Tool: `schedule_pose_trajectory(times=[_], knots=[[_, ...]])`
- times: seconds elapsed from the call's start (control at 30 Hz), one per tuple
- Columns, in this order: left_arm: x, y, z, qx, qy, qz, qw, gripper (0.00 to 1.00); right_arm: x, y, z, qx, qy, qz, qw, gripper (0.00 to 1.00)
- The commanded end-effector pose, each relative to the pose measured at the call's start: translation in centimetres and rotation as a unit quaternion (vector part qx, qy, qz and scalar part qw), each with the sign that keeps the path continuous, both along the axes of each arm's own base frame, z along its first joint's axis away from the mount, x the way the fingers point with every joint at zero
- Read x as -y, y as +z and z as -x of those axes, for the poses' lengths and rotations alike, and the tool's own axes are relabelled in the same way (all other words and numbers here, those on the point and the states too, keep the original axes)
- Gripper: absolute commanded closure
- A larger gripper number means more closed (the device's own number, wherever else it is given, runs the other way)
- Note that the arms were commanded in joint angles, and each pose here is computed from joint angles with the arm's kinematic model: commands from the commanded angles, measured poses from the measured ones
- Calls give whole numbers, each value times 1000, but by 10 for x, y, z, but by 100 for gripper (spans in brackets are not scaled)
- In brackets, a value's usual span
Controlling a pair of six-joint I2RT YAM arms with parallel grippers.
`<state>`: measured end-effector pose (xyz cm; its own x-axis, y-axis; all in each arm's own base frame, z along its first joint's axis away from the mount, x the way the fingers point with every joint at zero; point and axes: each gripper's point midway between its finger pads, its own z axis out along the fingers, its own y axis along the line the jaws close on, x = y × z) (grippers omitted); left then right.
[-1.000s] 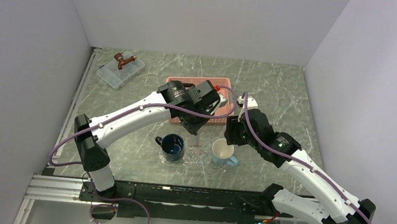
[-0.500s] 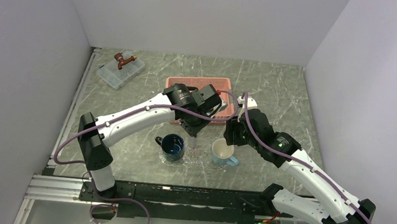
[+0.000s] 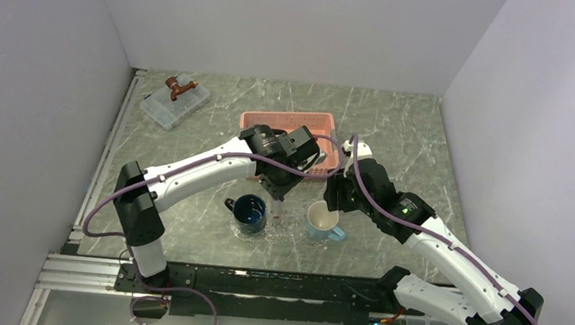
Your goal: Prepare toiletry sets of a toothbrush and toothpaste on the tray
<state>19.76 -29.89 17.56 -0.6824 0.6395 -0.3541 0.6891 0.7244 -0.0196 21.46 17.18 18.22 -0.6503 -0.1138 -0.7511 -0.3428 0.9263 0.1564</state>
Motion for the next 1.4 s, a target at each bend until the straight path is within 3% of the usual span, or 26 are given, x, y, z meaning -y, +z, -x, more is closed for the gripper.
schedule_pose_trajectory(times=[0.0, 0.5, 1.37], knots=[[6, -2, -6, 4, -8, 13, 1000, 100, -5, 8, -5, 15, 2, -17, 1000, 42], [7, -14, -9, -6, -4, 7, 1000, 100, -5, 9, -4, 16, 5, -17, 1000, 42], [7, -18, -7, -12, -4, 10, 1000, 71, -6, 11, -4, 17, 6, -19, 1000, 41]])
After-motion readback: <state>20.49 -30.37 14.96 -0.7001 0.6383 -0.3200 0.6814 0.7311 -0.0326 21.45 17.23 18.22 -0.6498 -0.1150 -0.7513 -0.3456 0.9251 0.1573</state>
